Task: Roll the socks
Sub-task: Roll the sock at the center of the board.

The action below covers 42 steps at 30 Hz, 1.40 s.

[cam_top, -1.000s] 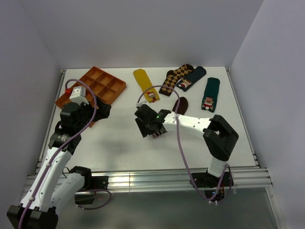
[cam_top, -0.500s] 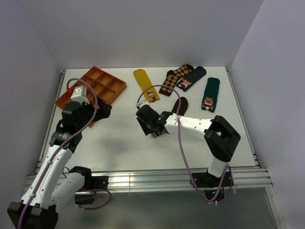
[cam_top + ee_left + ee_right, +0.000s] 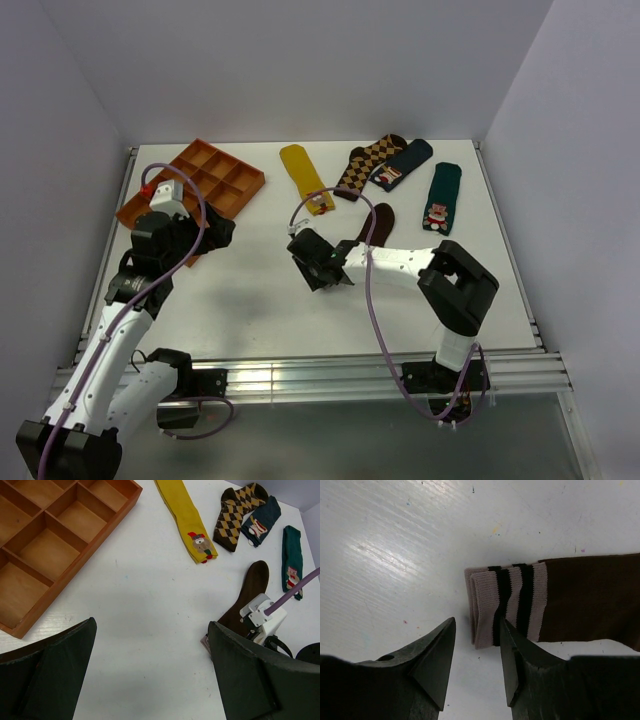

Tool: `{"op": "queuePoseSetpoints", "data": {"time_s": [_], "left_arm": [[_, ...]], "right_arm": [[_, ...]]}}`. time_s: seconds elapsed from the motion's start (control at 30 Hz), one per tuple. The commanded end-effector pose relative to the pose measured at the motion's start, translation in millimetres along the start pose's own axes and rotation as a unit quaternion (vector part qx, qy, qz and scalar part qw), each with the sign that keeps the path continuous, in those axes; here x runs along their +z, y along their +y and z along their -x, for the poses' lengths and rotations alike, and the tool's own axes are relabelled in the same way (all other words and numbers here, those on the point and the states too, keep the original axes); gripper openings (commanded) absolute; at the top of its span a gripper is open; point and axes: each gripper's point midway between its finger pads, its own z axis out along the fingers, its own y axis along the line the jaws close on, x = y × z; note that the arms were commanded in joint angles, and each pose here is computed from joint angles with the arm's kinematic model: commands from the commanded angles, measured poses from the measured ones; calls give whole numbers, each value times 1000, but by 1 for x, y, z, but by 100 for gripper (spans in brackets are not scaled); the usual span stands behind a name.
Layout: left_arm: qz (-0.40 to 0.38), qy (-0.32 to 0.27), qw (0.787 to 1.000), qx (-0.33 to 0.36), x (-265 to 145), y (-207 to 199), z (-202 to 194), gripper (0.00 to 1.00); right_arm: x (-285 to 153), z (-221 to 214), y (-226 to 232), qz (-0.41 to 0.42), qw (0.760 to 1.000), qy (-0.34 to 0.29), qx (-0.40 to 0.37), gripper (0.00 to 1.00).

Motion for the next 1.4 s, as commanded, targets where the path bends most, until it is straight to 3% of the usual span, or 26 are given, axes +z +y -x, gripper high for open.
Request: {"op": "queuePoseSetpoints", "data": {"time_s": [0.0, 0.67, 0.93, 1.3, 1.37], "left_arm": [[-15, -4, 1000, 2, 0, -6, 3, 100], [-14, -1, 1000, 1, 0, -6, 1, 99], [-13, -1, 1000, 1, 0, -5, 1, 99], [-18, 13, 1000, -6, 3, -7, -4, 100], [-22, 17, 1000, -11, 4, -9, -5, 99]], "right_arm": [[-2, 6, -1, -2, 1000, -14, -4, 48], [20, -28, 9, -6, 998, 38, -39, 46], [23, -47, 10, -16, 996, 73, -46, 36], [21, -43, 33, 21, 997, 77, -16, 1], [20, -39, 40, 40, 996, 73, -10, 1]]}}
